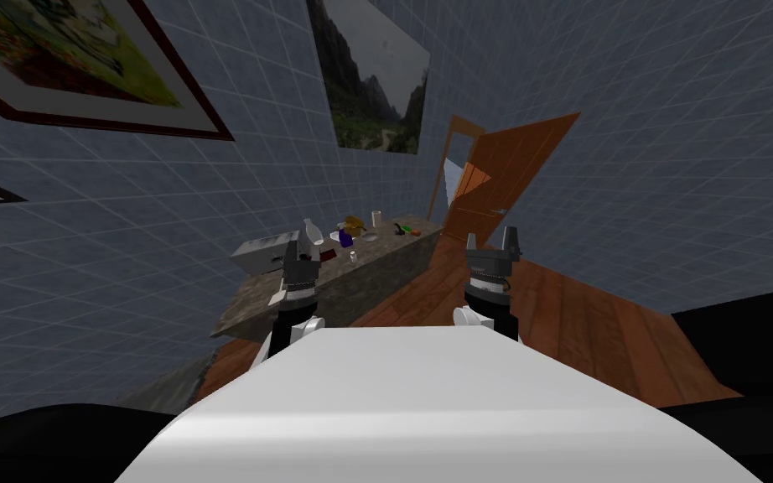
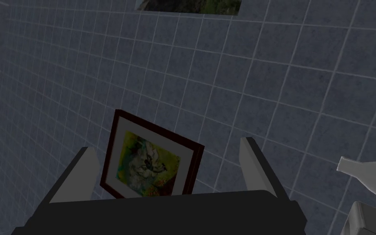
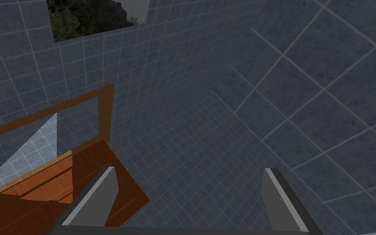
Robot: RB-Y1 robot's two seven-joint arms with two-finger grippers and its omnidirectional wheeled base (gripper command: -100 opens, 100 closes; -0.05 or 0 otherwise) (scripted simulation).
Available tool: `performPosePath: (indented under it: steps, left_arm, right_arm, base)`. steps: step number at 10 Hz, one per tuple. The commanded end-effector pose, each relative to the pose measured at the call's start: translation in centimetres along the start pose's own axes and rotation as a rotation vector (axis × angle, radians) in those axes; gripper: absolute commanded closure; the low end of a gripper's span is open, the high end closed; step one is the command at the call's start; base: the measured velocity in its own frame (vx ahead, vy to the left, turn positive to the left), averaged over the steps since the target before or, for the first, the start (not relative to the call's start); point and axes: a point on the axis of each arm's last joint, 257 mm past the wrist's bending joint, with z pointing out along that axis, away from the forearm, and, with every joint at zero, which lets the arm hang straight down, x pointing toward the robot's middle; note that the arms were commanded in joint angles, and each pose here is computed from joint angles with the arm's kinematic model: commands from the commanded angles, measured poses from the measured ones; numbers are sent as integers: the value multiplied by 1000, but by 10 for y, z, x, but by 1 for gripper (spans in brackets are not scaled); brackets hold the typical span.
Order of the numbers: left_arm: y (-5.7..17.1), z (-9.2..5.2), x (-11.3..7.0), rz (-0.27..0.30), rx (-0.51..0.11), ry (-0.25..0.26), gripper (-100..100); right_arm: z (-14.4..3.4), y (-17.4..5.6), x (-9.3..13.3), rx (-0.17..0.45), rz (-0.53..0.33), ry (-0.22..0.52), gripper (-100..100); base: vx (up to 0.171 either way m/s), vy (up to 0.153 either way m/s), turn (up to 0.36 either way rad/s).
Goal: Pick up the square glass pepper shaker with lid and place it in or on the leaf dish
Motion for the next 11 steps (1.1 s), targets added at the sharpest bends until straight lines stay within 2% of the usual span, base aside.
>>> performPosePath:
  steps: [1, 3, 6, 11]
  left_arm:
    - [14, -5, -7, -8, -43, 7, -100]
    - [33, -12, -19, -25, -103, -1, -100]
    - [66, -28, -43, -68, -204, -43, -100]
    - [122, -66, -89, -182, -381, -171, -100]
  right_arm:
    - [0, 0, 0, 0, 0, 0, 0]
    - [0, 0, 0, 0, 0, 0, 0]
    - [0, 0, 0, 0, 0, 0, 0]
    - [0, 0, 0, 0, 0, 0, 0]
  base:
    - [49, -124, 120]
    - [56, -160, 126]
    - [52, -177, 151]
    - [56, -206, 157]
